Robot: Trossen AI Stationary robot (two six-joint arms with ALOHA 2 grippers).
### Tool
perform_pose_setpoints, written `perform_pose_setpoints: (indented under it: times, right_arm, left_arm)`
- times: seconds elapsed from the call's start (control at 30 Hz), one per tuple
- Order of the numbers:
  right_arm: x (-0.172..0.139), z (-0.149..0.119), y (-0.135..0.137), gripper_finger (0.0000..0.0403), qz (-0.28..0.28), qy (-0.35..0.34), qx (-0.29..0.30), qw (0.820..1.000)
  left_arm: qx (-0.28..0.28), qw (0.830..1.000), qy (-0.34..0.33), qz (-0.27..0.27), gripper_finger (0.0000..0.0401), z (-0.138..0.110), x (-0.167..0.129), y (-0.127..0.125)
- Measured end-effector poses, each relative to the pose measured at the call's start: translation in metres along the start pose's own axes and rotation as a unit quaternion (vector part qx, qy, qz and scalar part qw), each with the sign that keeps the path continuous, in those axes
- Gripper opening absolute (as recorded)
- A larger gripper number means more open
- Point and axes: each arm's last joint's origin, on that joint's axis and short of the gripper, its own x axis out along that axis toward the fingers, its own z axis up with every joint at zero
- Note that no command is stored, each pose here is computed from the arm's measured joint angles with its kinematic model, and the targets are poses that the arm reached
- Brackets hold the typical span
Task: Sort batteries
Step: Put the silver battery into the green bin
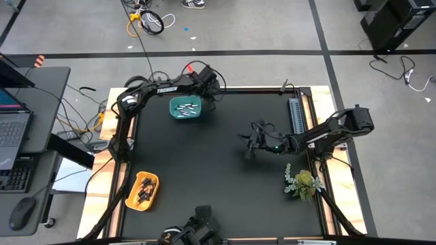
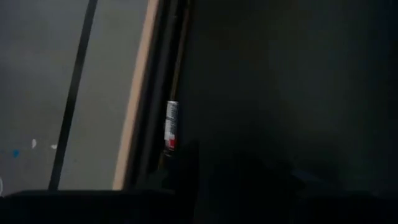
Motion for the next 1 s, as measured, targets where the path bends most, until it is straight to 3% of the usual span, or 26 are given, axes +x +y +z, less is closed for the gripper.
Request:
perform_pose_setpoints:
  times: [0.17,0.5,0.6,1.0]
  right_arm:
    - [0.005,-0.009,0.002,0.0012,-0.009,0.012,-0.009,1.000]
    - [0.008,-0.002,-0.002,0.0012,-0.018,-0.029,-0.017,0.999]
    - [0.008,-0.002,-0.002,0.0012,-0.018,-0.027,-0.018,0.999]
    - [0.008,-0.002,-0.001,0.0012,-0.017,-0.027,-0.020,0.999]
  left_arm:
    - [0.007,1.000,-0.001,0.007,0.0132,0.001,0.005,0.007]
    - [0.002,1.000,-0.003,-0.010,0.0132,-0.005,0.023,0.011]
    - [0.000,1.000,-0.009,0.008,0.0132,-0.006,0.029,0.014]
    - [-0.028,0.999,-0.037,0.009,0.0132,-0.008,0.029,0.027]
